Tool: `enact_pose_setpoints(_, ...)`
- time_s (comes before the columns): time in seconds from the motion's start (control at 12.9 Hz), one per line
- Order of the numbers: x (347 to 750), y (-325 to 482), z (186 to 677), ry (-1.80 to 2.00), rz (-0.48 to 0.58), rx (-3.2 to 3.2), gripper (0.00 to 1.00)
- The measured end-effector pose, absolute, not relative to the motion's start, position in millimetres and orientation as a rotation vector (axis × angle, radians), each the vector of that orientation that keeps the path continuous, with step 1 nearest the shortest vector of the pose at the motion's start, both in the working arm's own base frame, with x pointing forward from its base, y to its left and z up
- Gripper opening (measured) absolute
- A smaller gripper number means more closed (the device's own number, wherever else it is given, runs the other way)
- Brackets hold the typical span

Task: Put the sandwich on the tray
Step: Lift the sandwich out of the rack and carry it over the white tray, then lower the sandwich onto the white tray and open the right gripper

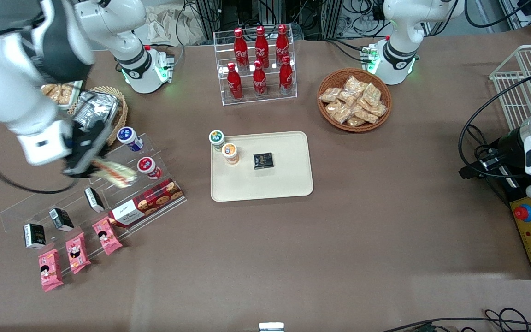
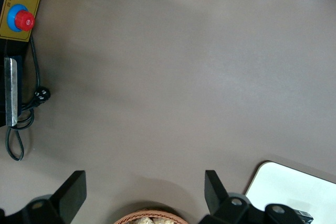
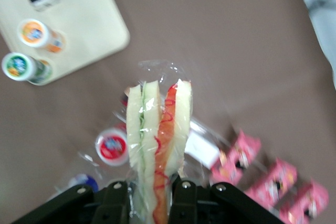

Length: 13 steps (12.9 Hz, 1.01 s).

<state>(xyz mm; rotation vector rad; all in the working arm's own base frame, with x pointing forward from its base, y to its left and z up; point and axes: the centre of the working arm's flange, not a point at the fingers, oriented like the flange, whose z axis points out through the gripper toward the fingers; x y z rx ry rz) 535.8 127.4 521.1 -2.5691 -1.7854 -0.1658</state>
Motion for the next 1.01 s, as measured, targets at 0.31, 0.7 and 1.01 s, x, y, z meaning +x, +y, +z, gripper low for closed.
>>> enact_pose_setpoints(0.31, 503, 270, 504, -2.195, -0.222, -2.239, 0.20)
enact_pose_setpoints(0.7, 476, 385, 398, -2.350, -0.156, -2.045, 0.20)
enact_pose_setpoints(1.01, 466, 445, 292, -2.487, -0.065, -1.934, 0.20)
